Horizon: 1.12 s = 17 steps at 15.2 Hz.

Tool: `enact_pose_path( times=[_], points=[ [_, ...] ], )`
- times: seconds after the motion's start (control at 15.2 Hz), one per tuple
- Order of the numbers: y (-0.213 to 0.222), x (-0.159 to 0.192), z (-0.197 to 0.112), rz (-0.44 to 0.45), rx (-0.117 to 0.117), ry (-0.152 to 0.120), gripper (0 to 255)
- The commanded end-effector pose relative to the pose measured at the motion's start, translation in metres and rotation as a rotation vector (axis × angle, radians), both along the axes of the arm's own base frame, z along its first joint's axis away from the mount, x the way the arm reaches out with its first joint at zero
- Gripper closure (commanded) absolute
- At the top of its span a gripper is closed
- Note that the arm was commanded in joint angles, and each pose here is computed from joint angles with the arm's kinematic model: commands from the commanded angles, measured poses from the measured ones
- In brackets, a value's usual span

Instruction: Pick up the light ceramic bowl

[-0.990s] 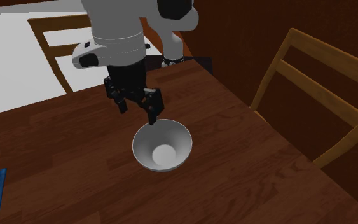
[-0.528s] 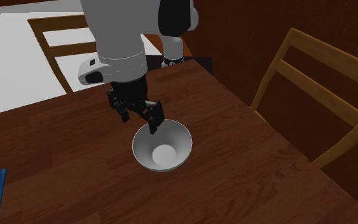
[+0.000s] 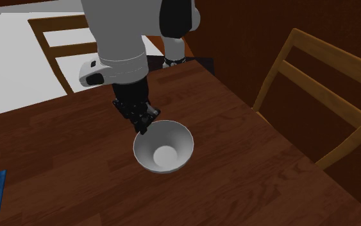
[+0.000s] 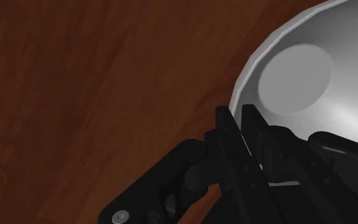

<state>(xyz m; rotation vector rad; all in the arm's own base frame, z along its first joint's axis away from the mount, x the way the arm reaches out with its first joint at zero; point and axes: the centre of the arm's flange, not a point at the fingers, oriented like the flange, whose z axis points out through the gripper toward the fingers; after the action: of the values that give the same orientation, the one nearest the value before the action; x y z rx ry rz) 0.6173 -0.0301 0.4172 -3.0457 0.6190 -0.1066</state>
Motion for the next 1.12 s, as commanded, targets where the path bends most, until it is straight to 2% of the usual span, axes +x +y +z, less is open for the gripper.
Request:
enact_pose_path(
  times=[0.0,1.06],
  points=[
    [0.001,0.0,-0.001,0.001,0.0,0.001,255],
    [0.0,0.0,0.079,0.001,0.001,0.001,255]
  ],
)
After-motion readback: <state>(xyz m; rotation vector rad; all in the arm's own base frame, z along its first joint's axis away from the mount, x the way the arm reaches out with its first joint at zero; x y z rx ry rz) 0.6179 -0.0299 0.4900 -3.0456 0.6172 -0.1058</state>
